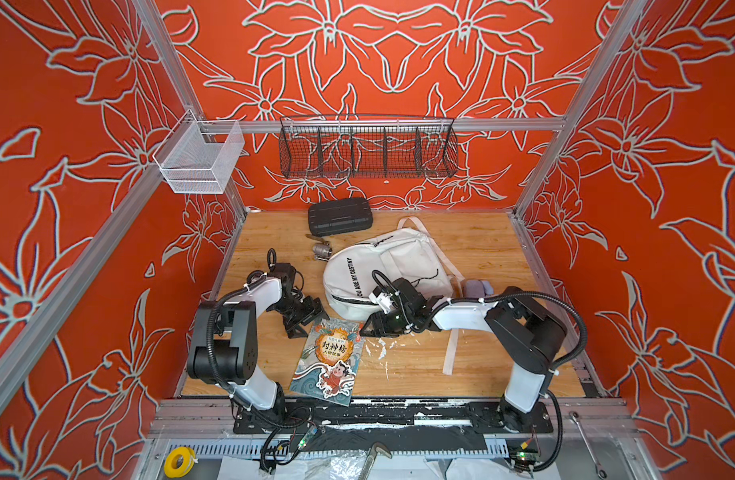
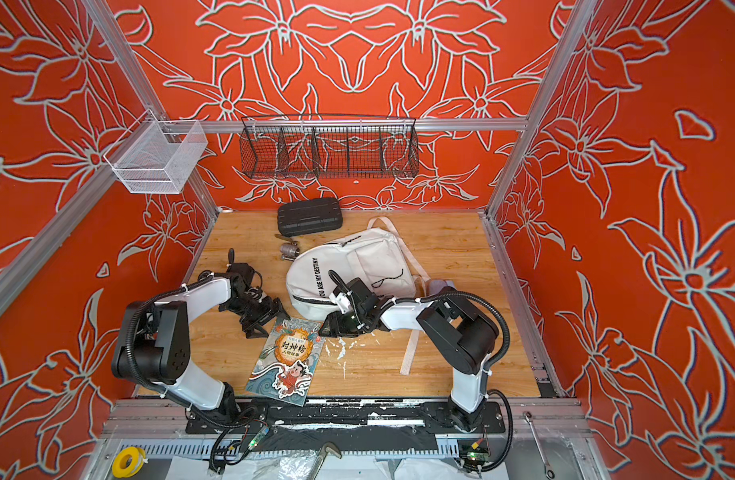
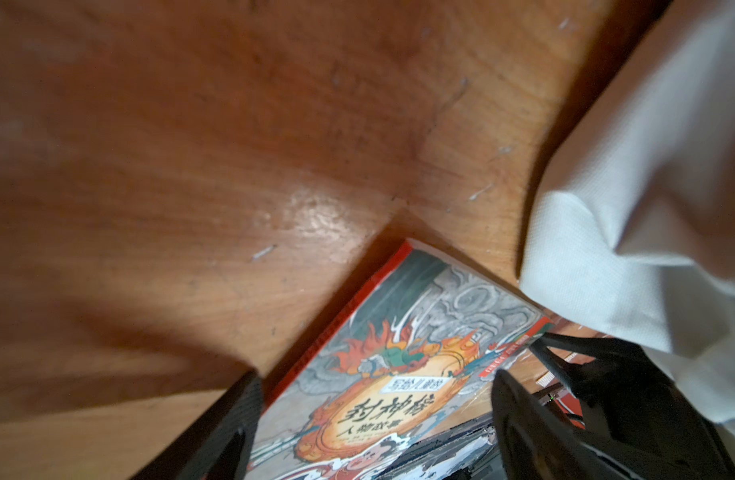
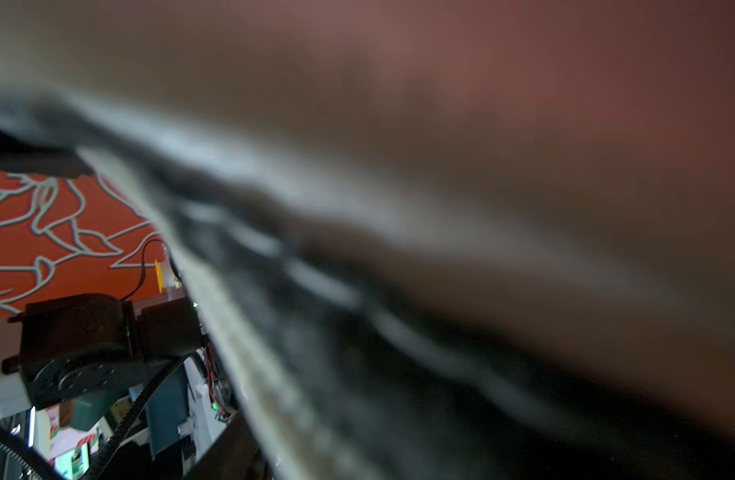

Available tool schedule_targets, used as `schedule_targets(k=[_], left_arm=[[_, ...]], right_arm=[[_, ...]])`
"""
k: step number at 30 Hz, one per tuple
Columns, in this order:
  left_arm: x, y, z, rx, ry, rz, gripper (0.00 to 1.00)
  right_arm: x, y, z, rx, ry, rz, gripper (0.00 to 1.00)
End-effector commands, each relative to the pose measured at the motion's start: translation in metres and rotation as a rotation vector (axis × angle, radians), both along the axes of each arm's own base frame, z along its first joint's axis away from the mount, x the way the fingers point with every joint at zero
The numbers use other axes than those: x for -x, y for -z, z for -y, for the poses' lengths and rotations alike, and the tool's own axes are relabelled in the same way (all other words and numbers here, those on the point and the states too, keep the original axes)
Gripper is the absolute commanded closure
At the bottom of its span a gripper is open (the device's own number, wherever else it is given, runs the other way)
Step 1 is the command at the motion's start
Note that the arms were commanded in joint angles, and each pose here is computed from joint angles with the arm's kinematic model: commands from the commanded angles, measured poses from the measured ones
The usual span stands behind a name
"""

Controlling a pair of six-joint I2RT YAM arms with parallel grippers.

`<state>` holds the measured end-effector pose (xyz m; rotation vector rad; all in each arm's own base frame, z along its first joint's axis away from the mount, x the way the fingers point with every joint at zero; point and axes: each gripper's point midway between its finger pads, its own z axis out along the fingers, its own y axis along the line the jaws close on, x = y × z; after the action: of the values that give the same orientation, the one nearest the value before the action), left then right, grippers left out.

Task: Pack the student bag
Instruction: 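Release the bag opening and swing the right gripper toward the dragon-cover book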

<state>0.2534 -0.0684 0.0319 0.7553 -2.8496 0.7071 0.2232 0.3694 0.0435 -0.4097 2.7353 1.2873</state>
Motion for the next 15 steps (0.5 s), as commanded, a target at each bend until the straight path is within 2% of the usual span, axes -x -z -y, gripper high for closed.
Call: schedule_targets(k=[1,9,15], left_arm=[[0.007,0.026,-0.006,-0.059,0.017,-0.017,0.13],[0.013,0.029,-0.006,-0.062,-0.012,-0.032,0.14],[0.012,0.029,-0.011,-0.092,-0.032,-0.047,0.14]], right_arm=[[-0.008,0.013,-0.002,0.024,0.053,0.005,0.41],[-0.016,0.009,-0.03,-0.082,0.016,0.006,0.43],[-0.022,0.003,-0.042,-0.114,-0.008,0.028,0.6]])
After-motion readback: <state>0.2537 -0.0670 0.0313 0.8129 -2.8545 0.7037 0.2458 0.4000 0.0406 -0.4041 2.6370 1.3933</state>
